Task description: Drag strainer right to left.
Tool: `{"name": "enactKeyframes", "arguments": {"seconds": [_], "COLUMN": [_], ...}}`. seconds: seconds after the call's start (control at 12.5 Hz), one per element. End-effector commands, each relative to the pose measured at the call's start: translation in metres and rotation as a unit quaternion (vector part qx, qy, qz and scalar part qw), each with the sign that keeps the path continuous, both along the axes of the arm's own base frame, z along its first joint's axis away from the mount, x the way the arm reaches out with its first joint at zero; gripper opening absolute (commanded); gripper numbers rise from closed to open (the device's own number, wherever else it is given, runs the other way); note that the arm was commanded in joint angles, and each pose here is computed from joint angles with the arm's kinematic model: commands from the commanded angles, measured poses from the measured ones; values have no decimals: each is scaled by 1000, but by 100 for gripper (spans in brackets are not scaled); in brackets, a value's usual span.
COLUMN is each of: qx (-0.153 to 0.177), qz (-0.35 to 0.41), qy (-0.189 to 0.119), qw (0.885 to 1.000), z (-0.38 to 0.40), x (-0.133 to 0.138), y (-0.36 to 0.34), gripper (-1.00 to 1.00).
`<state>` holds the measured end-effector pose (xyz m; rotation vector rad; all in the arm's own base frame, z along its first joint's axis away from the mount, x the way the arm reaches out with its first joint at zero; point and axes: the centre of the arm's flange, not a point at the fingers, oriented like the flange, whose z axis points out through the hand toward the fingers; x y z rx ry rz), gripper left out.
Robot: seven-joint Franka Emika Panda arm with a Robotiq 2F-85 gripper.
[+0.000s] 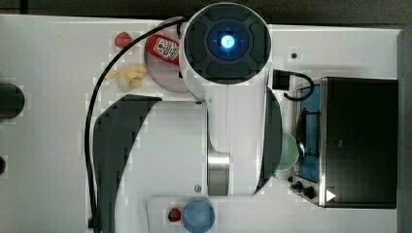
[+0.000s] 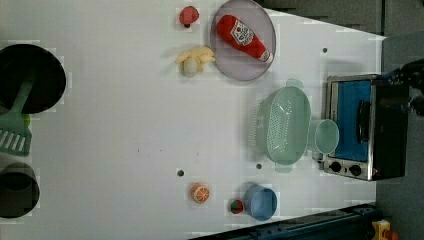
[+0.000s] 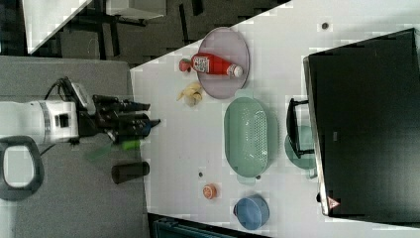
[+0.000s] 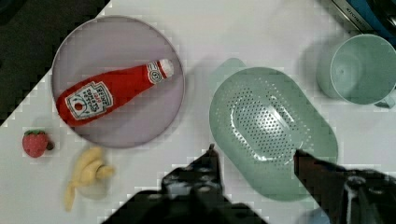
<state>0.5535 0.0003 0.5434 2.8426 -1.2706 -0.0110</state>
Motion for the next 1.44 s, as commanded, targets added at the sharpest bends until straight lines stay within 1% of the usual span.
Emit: {"name": "enactKeyframes", "arguments": {"seconds": [0.08,0.24,0.4,0.56,0.72,0.88,1.04,1.12,1.28,1.44], "qx": [12,12,10,7,2,-4,-10,-11,-12,-9], "qz": [-50,-50,-49,-63,-105,-152,-199,-211,-217,-211], "qy": [-15,-8,12,39,56,63,62,56,43,24], "qw": [999,999,999,997,993,986,978,976,975,977], "z": [75,66,44,6,-43,-96,-147,-171,-217,-255], "x": [-176,-175,-170,-159,-143,-127,-113,-106,-93,-84], "y": [-42,-41,-38,-34,-33,-32,-30,-29,-25,-20], "gripper": [59,100,100,100,100,100,100,100,100,100]}}
